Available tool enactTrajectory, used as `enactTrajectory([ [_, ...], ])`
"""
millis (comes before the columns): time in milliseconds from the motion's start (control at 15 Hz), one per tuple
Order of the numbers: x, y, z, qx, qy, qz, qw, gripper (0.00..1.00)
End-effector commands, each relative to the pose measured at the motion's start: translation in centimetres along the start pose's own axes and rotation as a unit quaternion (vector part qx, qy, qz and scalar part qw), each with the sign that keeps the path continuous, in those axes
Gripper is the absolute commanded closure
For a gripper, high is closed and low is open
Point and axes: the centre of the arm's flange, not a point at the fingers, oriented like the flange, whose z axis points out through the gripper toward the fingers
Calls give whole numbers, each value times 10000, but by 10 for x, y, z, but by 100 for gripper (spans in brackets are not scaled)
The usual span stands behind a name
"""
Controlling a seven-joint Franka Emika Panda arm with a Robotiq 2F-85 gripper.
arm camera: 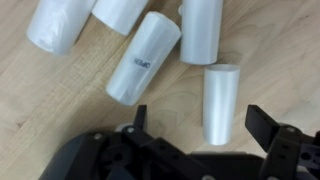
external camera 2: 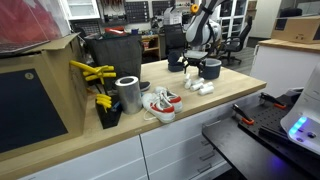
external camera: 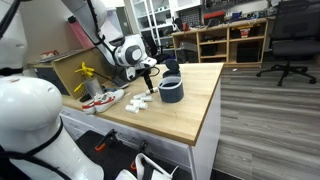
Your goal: Put one white object in the small bin
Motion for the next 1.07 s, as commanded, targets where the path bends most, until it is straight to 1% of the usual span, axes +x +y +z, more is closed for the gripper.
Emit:
enactTrajectory([
  [0, 6, 5, 6, -103, 48, 110, 9999, 0],
  [533, 7, -9, 5, 13, 32, 62, 10000, 0],
  [1000, 17, -26, 21, -25, 16, 141, 9999, 0],
])
